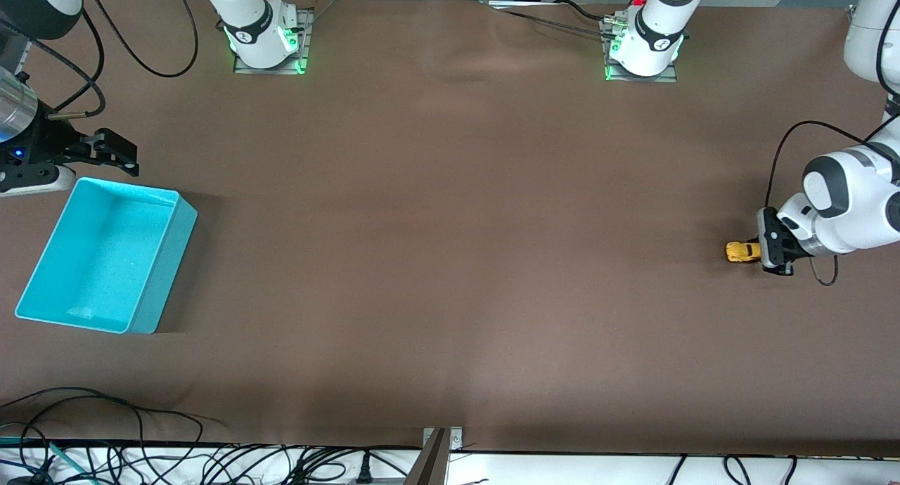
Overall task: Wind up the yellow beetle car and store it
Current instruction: 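Grasp the yellow car with the left gripper and pull it backward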
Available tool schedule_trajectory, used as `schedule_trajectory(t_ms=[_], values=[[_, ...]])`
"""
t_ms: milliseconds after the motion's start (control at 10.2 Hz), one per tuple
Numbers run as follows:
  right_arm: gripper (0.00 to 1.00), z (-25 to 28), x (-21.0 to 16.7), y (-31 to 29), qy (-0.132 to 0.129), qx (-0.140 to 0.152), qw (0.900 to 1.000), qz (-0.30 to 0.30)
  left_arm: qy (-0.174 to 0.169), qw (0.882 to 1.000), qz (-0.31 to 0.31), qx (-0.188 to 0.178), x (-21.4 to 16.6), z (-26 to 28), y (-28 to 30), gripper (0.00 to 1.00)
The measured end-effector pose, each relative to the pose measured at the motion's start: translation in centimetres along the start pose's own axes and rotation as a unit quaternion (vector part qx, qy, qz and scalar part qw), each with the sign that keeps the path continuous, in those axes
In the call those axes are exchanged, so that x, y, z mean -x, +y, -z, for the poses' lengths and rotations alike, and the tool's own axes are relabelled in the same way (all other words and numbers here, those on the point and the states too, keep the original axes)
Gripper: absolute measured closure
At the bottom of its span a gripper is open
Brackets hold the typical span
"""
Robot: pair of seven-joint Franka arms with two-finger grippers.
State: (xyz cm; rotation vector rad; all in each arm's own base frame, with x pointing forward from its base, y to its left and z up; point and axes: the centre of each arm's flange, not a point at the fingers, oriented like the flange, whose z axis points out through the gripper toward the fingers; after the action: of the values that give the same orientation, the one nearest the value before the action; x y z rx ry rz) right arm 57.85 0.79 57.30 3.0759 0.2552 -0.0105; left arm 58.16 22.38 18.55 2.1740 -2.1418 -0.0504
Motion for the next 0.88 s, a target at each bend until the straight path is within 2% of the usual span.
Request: schedule_trajectory(t_ms=[880], values=[[0.00,-0.1,0.0,0.0,-0.003,0.000,1.000,0.000,-0.008,1.000,0.002,-0.005,3.8,0.1,0.4,0.55]])
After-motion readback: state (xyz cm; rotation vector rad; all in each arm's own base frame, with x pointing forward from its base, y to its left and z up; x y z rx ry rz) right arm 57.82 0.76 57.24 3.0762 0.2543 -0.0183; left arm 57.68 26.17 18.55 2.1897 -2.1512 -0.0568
